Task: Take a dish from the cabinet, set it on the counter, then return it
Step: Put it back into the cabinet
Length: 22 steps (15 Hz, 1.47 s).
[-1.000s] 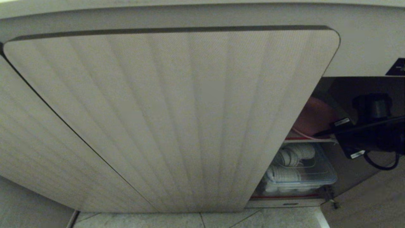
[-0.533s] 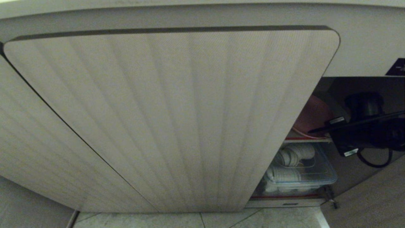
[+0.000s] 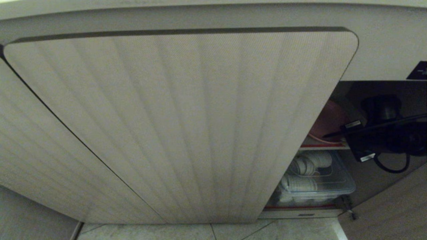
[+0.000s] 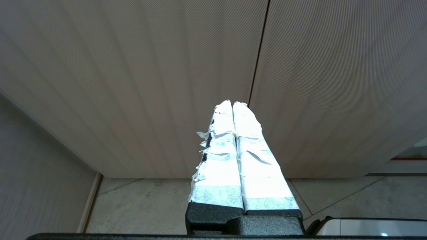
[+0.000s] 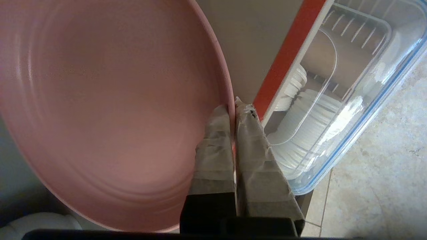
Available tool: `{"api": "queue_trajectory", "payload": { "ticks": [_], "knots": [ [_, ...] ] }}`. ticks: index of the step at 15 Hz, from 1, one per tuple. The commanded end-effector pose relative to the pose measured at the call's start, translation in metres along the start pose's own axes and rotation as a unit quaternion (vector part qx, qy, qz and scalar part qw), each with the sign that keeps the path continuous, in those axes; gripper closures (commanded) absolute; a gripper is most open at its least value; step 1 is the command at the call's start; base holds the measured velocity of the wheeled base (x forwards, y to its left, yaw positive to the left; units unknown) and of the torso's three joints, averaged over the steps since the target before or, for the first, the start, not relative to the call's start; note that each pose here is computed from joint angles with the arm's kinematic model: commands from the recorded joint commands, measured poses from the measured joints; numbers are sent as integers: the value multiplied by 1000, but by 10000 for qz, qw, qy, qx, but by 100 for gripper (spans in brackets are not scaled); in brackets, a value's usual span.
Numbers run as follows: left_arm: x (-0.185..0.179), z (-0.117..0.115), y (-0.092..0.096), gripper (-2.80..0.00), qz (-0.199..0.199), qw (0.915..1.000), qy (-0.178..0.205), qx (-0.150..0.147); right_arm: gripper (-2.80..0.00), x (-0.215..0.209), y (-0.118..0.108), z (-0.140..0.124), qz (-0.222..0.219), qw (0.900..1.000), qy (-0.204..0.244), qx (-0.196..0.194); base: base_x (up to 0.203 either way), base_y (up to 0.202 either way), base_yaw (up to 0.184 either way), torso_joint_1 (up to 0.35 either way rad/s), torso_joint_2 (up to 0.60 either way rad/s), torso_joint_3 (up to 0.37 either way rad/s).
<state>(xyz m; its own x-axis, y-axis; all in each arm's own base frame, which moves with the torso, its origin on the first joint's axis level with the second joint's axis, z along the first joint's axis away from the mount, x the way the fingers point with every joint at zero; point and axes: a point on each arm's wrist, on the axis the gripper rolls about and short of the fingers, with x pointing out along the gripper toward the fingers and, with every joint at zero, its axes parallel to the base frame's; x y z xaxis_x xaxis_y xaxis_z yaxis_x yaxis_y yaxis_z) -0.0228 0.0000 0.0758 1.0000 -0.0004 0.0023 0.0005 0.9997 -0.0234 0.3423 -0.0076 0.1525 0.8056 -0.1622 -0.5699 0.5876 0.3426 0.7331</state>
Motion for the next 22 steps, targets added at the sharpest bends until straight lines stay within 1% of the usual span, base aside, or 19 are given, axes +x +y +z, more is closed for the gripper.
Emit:
{"api": "queue_trajectory", "payload": {
  "ticks": [1, 10, 19, 20, 22],
  "knots": [
    [0, 0, 0, 0, 2, 10000, -4, 2, 0, 0, 3, 1, 56, 10000, -57, 33, 0, 0, 0, 0, 0, 0],
    [0, 0, 0, 0, 2, 10000, -4, -6, 0, -6, 8, 5, 160, 9998, -118, 56, 0, 0, 0, 0, 0, 0],
    [0, 0, 0, 0, 2, 10000, -4, 2, 0, -22, 2, 5, 173, 9998, -116, 47, 0, 0, 0, 0, 0, 0],
    [0, 0, 0, 0, 2, 10000, -4, -6, 0, -24, 1, 5, 175, 9998, -117, 22, 0, 0, 0, 0, 0, 0],
    [0, 0, 0, 0, 2, 10000, -4, -6, 0, -29, -4, 4, 132, 9998, -95, -146, 0, 0, 0, 0, 0, 0]
  ]
}}
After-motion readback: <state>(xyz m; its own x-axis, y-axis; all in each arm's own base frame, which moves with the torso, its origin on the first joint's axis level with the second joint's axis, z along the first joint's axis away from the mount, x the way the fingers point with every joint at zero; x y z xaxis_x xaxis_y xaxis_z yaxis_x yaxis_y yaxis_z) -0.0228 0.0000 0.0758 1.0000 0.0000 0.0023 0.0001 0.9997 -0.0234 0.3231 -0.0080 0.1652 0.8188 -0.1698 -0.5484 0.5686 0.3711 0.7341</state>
